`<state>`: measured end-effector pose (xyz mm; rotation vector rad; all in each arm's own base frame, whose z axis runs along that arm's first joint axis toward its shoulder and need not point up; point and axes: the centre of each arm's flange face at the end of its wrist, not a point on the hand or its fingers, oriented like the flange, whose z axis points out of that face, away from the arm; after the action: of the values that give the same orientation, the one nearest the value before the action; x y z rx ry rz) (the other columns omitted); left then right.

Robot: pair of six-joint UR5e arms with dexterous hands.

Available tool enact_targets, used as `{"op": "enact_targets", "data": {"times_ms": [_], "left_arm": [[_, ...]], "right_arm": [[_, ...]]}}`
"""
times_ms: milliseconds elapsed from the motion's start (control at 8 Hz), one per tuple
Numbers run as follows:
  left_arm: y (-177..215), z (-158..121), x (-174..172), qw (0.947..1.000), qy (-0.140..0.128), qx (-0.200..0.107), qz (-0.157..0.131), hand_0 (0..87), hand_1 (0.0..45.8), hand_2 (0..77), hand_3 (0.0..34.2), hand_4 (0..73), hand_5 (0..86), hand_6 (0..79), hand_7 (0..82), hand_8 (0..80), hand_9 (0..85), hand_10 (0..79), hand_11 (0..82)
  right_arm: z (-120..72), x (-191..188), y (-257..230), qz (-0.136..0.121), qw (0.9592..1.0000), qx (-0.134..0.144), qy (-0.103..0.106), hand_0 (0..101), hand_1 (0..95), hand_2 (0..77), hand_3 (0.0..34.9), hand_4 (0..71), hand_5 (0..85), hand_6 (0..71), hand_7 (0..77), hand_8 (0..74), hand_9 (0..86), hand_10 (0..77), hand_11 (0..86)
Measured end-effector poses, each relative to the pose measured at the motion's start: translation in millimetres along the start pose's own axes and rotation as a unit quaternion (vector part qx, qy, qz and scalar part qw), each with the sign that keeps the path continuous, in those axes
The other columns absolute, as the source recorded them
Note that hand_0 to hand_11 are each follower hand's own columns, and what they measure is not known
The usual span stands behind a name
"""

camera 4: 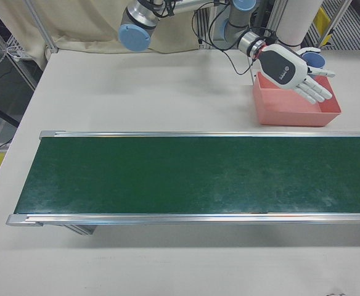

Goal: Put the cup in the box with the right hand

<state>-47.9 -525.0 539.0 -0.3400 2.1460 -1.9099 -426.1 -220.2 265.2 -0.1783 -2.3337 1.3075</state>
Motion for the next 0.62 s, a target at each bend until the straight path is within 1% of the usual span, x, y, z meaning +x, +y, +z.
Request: {"op": "enact_targets", "data": {"times_ms": [125, 250, 375, 500, 625], "left_arm": [[-0.1, 0.0, 0.0, 1.0000, 0.000, 0.000, 0.000, 0.1, 0.5, 0.5, 0.0, 1.1, 0.5, 0.5, 0.5, 0.0, 0.0, 0.0, 0.0], [-0.6, 0.0, 0.0, 1.0000, 0.000, 0.001, 0.000, 0.0, 0.5, 0.5, 0.0, 1.1, 0.5, 0.5, 0.5, 0.0, 0.0, 0.0, 0.0], [-0.6, 0.0, 0.0, 1.0000, 0.000, 0.001, 0.000, 0.1, 0.5, 0.5, 0.0, 1.1, 0.5, 0.0, 0.5, 0.0, 0.0, 0.0, 0.0], [-0.6, 0.0, 0.0, 1.0000, 0.000, 0.000, 0.000, 0.0, 0.5, 0.5, 0.0, 1.1, 0.5, 0.0, 0.5, 0.0, 0.0, 0.0, 0.0], [-0.5, 0.1, 0.1, 1.0000, 0.000, 0.000, 0.000, 0.0, 0.5, 0.5, 0.0, 1.1, 0.5, 0.5, 0.5, 0.0, 0.0, 0.0, 0.0]], "right_arm": [[-0.6, 1.4, 1.5, 0.001, 1.0000, -0.002, 0.002, 46, 7.1, 35.5, 0.0, 22.9, 3.3, 1.1, 1.6, 0.5, 0.0, 0.0, 1.1], [-1.0, 2.0, 1.9, 0.001, 1.0000, -0.003, 0.004, 45, 7.1, 35.5, 0.0, 7.6, 5.5, 1.1, 1.6, 0.5, 0.0, 0.0, 1.1], [-1.2, 2.1, 2.1, 0.002, 1.0000, -0.004, 0.005, 46, 32.2, 0.5, 0.0, 0.0, 1.6, 1.1, 1.6, 0.5, 0.0, 0.0, 1.1], [-1.4, 1.3, 2.4, 0.003, 1.0000, -0.005, 0.005, 46, 32.2, 0.5, 0.0, 0.0, 1.6, 1.1, 1.6, 0.5, 0.0, 0.0, 1.1], [-1.6, -2.8, 2.1, 0.006, 1.0000, -0.006, 0.003, 46, 8.7, 0.5, 3.1, 0.0, 3.3, 1.1, 1.6, 0.5, 0.0, 0.0, 1.1]]}}
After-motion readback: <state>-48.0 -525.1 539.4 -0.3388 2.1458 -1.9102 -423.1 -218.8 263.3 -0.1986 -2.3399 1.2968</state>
